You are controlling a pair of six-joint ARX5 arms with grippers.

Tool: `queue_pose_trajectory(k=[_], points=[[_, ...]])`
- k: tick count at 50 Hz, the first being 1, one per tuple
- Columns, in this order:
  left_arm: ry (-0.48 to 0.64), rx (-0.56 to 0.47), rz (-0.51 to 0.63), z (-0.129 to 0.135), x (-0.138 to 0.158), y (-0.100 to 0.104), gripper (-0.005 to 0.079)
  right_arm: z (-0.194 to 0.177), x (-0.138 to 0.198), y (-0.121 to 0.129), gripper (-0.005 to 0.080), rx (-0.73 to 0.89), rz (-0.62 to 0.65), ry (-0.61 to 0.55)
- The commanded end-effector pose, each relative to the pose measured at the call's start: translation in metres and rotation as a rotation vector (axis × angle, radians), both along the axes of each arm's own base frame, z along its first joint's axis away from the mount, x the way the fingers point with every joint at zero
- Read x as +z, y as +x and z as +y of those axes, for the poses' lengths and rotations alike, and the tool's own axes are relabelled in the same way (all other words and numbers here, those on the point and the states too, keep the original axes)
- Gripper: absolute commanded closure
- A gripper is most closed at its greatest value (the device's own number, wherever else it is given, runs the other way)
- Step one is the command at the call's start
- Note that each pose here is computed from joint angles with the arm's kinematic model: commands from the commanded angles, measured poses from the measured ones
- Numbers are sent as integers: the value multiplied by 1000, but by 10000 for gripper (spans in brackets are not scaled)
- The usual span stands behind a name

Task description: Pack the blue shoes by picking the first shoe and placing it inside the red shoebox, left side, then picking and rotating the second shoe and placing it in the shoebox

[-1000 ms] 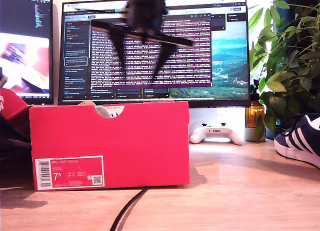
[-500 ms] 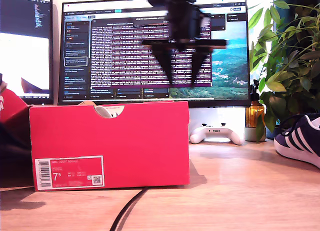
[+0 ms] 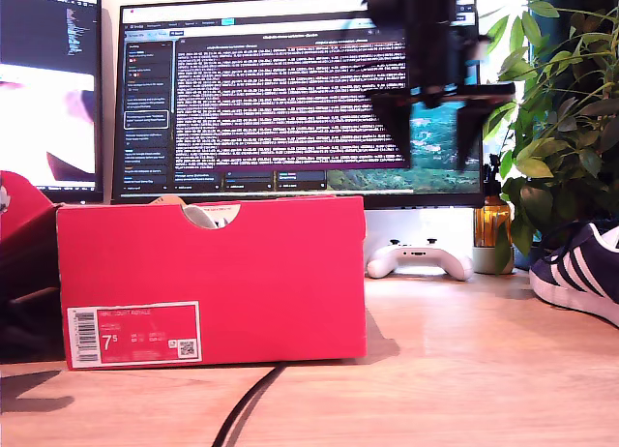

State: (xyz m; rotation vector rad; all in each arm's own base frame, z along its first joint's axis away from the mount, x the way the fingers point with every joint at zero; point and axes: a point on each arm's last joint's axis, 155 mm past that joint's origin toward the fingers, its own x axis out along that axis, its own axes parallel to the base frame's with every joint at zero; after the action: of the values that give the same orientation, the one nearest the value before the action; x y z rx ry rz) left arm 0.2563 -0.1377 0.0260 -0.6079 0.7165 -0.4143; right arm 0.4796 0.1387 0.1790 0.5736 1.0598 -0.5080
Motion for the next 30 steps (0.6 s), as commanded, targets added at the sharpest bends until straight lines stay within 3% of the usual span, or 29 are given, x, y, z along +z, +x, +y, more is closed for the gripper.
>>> queue_pose_trajectory(k=[1,14,30], points=[[12,-8,21,1,-8,-7,764,-4,41,-6,127,-9,-84,27],[18,-8,41,2,-13,-10,764,-26,57,-13,127,-63,-109,32],[18,-8,43,2,-13,-10,764,-61,53,-46,127,-153,-67,-4]])
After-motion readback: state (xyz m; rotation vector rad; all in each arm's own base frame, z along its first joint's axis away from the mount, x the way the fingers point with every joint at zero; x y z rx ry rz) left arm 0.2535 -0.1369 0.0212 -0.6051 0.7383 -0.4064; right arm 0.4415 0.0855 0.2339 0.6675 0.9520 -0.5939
